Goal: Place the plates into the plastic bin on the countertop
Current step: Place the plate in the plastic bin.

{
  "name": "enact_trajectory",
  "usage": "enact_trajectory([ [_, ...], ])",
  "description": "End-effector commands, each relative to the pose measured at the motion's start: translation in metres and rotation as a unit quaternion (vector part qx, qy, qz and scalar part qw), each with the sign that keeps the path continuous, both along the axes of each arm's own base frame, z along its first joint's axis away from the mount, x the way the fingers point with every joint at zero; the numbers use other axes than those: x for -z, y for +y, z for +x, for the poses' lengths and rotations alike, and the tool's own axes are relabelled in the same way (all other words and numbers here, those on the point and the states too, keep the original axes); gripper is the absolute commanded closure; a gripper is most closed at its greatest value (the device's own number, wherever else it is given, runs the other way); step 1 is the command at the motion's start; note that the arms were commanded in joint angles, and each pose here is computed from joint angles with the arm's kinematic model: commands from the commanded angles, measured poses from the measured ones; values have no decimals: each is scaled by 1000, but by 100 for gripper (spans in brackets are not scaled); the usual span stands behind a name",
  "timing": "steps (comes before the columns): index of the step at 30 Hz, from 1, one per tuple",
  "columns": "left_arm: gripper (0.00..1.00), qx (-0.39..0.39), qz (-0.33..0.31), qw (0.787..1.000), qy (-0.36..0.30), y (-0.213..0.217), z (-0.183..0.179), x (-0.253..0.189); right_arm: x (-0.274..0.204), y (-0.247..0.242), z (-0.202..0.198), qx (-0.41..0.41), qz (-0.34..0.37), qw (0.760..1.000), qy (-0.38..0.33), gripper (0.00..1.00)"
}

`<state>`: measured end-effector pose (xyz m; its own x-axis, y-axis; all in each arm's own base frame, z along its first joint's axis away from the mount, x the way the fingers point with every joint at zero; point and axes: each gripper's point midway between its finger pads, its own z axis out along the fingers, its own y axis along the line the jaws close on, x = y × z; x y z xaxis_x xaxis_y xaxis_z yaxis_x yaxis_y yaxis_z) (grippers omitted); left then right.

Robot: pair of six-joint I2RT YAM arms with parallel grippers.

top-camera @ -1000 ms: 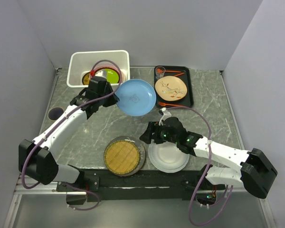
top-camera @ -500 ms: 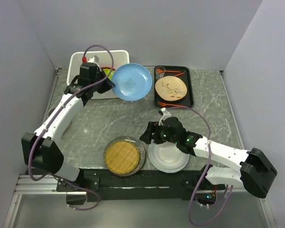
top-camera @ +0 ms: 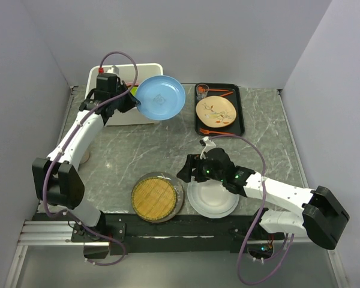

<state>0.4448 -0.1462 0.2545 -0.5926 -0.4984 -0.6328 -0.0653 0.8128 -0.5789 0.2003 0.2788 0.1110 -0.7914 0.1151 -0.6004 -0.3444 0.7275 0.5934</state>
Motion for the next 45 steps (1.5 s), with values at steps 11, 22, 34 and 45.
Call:
enact_trajectory([
  [11,99,-6,-32,998,-57,7,53,-46,-7,1,8,4,-2,1000,-19,17],
  [22,99,-48,-36,996,-67,39,85,-51,-3,-2,8,6,-10,1000,-18,17],
  [34,99,-89,-48,994,-43,75,108,-23,-1,-3,8,7,-12,1000,-17,16],
  [45,99,-129,-23,991,-36,98,119,-11,-1,-2,8,7,-11,1000,-17,16],
])
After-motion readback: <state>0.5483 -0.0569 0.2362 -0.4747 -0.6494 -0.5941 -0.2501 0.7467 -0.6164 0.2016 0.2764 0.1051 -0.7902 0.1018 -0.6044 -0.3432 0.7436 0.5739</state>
